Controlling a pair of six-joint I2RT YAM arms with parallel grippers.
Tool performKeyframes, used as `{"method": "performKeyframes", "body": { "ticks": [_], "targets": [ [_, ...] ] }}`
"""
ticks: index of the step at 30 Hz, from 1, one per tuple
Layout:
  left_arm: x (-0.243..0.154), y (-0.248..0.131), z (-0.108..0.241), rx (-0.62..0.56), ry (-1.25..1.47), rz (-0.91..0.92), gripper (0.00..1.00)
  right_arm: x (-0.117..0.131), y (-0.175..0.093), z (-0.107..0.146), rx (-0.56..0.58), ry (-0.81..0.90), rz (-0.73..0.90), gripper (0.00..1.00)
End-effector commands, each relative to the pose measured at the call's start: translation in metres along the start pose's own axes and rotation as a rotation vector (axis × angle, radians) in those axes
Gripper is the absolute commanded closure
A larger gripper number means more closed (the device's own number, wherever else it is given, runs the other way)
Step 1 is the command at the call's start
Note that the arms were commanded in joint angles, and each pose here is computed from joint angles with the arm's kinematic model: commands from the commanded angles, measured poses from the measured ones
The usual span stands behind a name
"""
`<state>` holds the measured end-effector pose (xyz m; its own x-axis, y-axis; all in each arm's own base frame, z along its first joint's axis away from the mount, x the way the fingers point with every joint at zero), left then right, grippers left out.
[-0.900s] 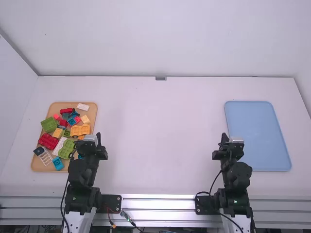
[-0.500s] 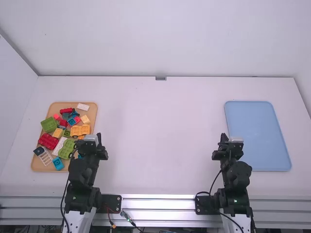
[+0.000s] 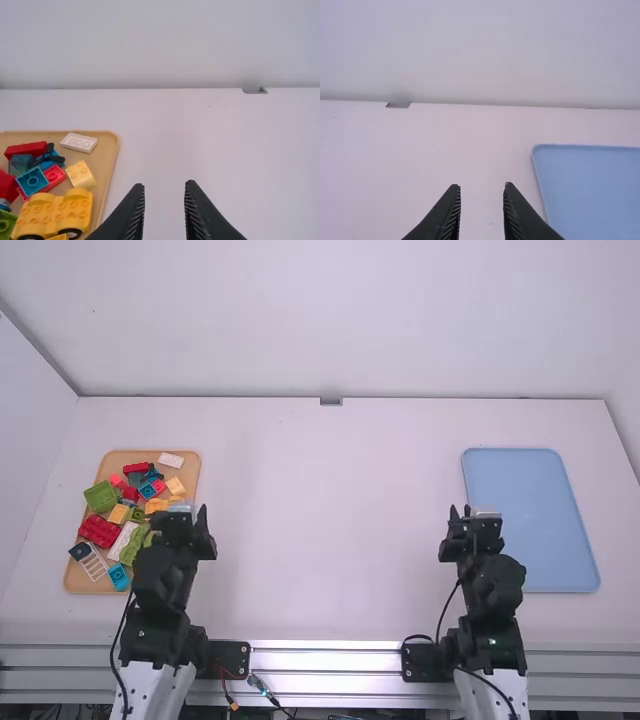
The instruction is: Assemble lego blocks to make yellow taxi
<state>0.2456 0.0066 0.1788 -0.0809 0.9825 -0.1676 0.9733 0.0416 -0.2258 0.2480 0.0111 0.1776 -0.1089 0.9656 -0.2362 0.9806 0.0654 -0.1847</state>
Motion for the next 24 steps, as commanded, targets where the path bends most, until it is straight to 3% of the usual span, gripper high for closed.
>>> {"method": "performKeyframes", "body": {
  "ticks": [1, 12, 24],
  "targets": [
    [-0.001, 0.001, -0.018, -0.003, 0.035, -0.017, 0.72, 0.0, 0.001, -0.022, -0.027, -0.039, -0.023, 0.72],
    [-0.002, 0.027, -0.046, 0.106, 0.063, -0.079, 0.51, 0.012, 0.024, -0.059, -0.001, -0.151, -0.128, 0.51],
    [0.0, 0.07, -0.064, 0.211, -0.238, -0.197, 0.27, 0.01, 0.066, -0.087, 0.049, -0.133, -0.187, 0.28]
  ]
}}
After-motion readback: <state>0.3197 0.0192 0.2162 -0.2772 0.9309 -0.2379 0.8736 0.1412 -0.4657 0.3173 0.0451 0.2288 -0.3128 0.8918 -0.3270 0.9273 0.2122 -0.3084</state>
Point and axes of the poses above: each hand's point on the last joint's axis, 136 mm out from that joint toward the fingers, its own y axis out along the fingers, its own x axis along the line the jaws close on, z = x × y, the point moved 1 cm from there along -y, back along the fingers, and after that the axes turned 11 degrees about -y, right-handed, at the moved point
